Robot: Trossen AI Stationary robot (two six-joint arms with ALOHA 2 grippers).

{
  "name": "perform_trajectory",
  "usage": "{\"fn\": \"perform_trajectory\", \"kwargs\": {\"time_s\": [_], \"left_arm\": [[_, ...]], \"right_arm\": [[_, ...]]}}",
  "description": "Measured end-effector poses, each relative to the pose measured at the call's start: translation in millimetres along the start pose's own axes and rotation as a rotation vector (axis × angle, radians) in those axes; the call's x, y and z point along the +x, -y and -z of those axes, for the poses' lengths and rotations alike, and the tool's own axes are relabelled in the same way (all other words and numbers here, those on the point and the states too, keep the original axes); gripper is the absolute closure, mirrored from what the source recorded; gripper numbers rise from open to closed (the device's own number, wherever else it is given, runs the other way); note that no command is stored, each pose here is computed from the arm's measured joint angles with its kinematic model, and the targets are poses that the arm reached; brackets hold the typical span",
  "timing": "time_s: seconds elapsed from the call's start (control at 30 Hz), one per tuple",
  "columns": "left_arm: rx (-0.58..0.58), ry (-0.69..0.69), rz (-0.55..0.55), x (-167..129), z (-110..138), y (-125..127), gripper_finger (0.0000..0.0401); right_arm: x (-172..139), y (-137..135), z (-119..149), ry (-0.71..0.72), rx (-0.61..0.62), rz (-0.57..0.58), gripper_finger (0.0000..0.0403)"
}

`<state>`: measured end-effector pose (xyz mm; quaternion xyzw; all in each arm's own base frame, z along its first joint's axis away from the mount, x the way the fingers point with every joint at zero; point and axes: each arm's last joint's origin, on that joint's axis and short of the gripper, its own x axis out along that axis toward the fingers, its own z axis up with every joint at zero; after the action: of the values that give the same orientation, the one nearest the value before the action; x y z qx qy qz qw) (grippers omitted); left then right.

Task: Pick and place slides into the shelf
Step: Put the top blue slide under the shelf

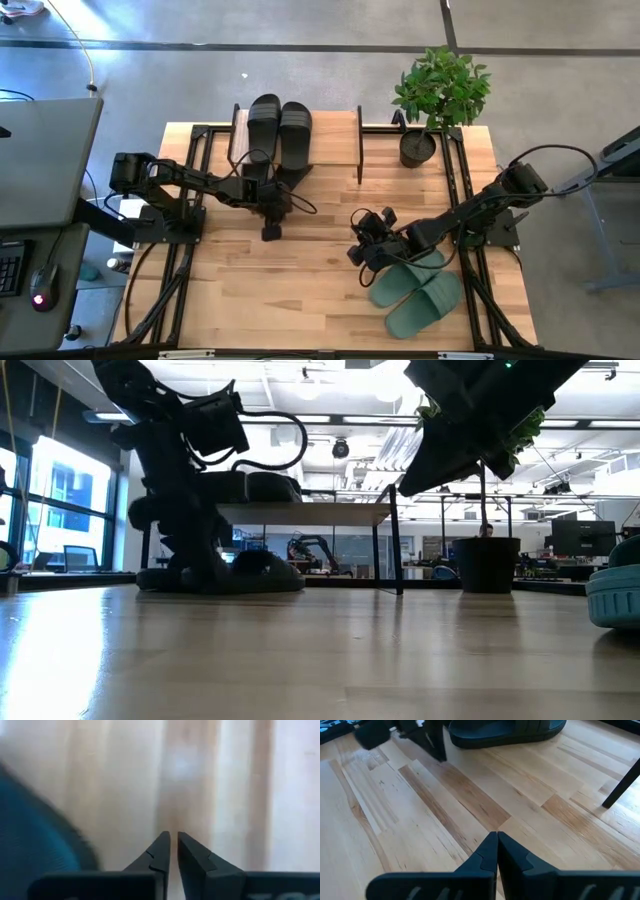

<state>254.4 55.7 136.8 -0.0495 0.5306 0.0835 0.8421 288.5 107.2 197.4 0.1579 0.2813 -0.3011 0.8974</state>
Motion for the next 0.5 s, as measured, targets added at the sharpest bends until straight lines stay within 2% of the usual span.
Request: {"fn": "perform_trajectory", "kwargs": {"time_s": [0.13, 0.3, 0.4, 0.5], "left_arm": [[-0.011, 0.002, 0.14, -0.3, -0.1, 4.0, 0.035], [-0.12, -0.013, 0.35, -1.8, -0.3, 10.0, 0.0315], [-0.207, -0.014, 0.504, -3.6, -3.2, 14.0, 0.0302], [-0.223, 0.035, 0.689, -7.1, -11.7, 20.6, 0.0299]], "right_arm": [[0.1, 0.0, 0.1, -0.001, -0.001, 0.0, 0.0403], [0.1, -0.1, 0.4, -0.009, -0.002, -0.004, 0.0403], [0.1, 0.2, 0.6, -0.01, -0.004, -0.002, 0.0403], [0.1, 0.2, 0.7, -0.013, -0.005, -0.004, 0.0403]]}}
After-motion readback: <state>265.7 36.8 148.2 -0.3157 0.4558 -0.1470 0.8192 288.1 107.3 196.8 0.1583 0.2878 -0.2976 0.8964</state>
